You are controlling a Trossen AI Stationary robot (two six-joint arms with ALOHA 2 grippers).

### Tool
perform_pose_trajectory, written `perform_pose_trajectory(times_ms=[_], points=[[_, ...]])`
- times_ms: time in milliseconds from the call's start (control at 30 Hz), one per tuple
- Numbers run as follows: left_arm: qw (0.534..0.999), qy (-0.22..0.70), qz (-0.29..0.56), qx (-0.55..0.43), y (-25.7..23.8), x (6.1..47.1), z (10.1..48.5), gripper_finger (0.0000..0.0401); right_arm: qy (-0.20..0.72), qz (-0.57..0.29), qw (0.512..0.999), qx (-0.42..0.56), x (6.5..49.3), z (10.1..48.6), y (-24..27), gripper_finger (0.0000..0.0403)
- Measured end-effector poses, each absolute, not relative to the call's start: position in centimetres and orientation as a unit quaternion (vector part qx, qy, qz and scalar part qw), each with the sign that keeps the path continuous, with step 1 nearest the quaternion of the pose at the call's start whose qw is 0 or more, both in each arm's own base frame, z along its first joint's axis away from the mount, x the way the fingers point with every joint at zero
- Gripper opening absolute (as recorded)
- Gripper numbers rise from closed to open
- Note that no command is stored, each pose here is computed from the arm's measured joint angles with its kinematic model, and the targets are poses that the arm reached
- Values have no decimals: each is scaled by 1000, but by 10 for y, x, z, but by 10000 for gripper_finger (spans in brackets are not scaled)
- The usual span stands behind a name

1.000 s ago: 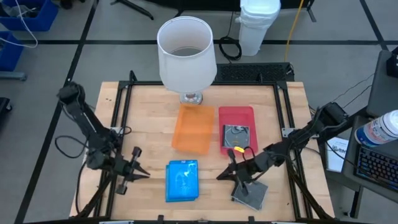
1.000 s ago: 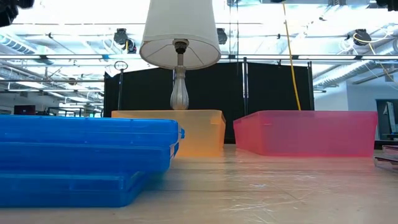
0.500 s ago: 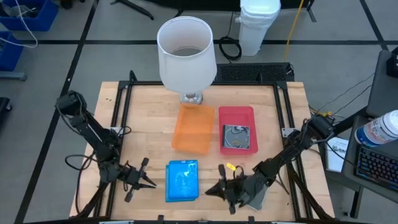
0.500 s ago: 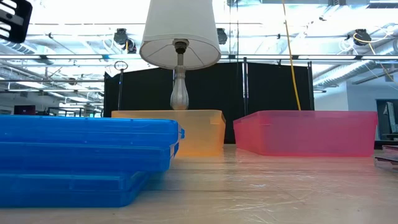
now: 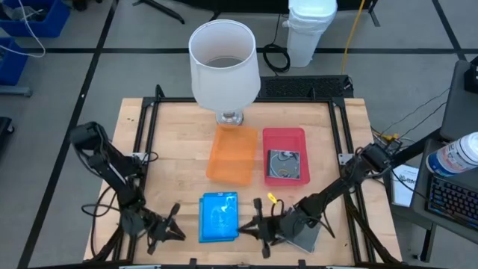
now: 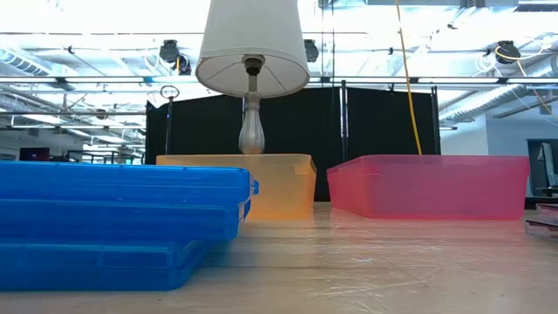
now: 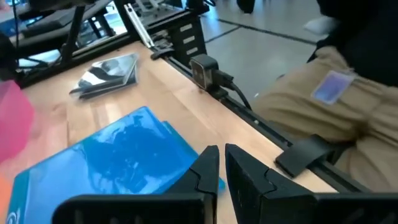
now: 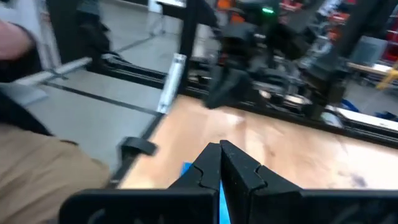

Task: Pick & place jewel cases by type
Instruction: Put the blue CD case into the orange bin

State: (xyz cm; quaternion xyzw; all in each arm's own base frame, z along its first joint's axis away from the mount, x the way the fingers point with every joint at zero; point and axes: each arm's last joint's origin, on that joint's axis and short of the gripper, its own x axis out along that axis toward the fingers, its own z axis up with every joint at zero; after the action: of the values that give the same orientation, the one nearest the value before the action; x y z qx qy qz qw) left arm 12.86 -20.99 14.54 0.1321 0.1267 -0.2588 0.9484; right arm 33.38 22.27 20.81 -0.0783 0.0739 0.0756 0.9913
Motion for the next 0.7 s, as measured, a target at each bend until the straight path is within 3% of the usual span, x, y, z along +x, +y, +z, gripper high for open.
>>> perform_pose_trajectory(times_ms=[100, 267, 400, 567, 700], points=[[947, 136, -250, 149, -213, 131, 144, 35, 78, 62, 992, -79, 338, 205, 213, 0], [954, 161, -164, 191, -208, 132, 139, 42, 84, 33, 996, -20, 348, 203, 194, 0], [951, 186, -147, 198, -204, 132, 134, 73, 103, 9, 993, 53, 355, 200, 179, 4], [942, 189, -147, 234, -202, 132, 132, 117, 152, 41, 984, 88, 356, 192, 175, 18], [930, 183, -150, 280, -200, 134, 132, 126, 166, 42, 979, 108, 355, 189, 175, 22]])
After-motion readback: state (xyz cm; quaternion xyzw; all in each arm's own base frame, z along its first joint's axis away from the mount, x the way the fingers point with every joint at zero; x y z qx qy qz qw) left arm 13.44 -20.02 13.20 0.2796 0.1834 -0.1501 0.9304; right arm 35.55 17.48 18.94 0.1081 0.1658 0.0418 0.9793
